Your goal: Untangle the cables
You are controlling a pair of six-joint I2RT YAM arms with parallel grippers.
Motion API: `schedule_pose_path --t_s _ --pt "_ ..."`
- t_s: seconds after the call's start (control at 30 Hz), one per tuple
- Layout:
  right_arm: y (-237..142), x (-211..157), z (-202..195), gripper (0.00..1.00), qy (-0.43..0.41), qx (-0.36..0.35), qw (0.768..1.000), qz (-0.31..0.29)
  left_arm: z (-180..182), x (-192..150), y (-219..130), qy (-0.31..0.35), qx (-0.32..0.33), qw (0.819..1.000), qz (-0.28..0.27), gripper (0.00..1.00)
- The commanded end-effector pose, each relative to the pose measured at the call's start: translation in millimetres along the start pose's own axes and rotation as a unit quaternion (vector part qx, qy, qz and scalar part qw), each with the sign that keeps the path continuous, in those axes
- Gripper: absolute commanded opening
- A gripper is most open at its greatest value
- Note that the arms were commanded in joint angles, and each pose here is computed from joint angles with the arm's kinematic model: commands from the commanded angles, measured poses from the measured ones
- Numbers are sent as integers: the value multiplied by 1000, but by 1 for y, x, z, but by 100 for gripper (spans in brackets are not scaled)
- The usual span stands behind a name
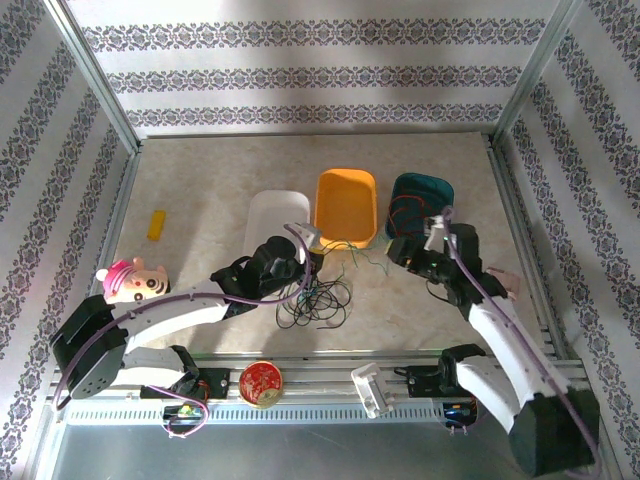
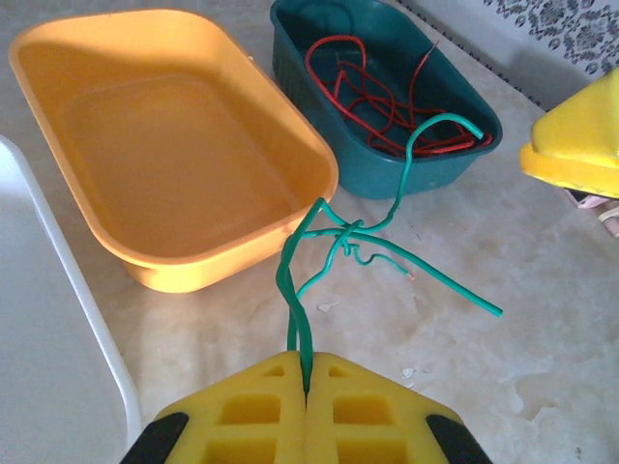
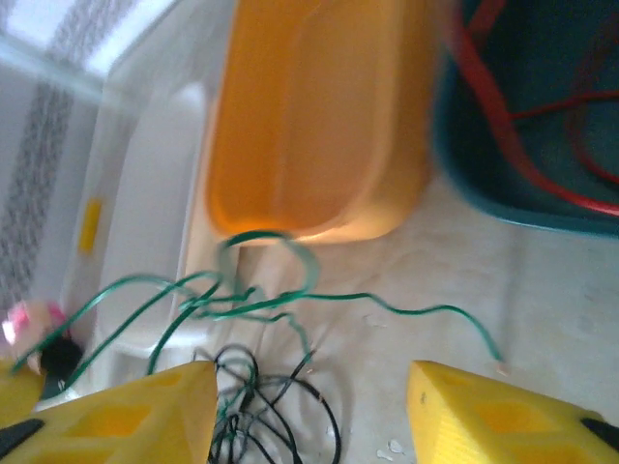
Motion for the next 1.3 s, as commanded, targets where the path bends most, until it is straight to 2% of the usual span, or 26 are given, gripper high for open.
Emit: schedule_pose_path --t_s 0.0,0.1,0.23,0.47,0.7,1.0,1.27 --pt "-14 -5 -19 61 93 -34 993 -66 -10 23 -13 -6 -26 999 -37 0" --pt "-16 -9 -27 64 143 -38 986 -83 -18 34 -22 -5 -50 997 -53 0" --pt "-1 -12 -30 65 206 23 976 -70 -28 50 -36 -1 -82 994 -77 0" --pt "6 10 -8 66 218 121 967 -46 -37 67 -51 9 -106 989 -105 0" --pt "18 10 19 72 235 164 958 -11 -39 73 -51 16 -106 986 -125 0" --pt "22 12 26 73 204 164 965 1 -43 77 -48 20 -115 985 -125 0" --pt "17 8 31 71 81 137 987 38 -48 86 -53 15 -120 985 -124 0"
Point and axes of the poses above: each hand's point on the last joint's axis, 136 mm out from that joint toward the fingers, its own y axis out along the fingers, its own z axis along the line the jaws close on, x = y × z, the point moved 10 cm from there along -y, back along the fingers, and after that the axes turned 12 degrees about -y, right-handed, at the moved point
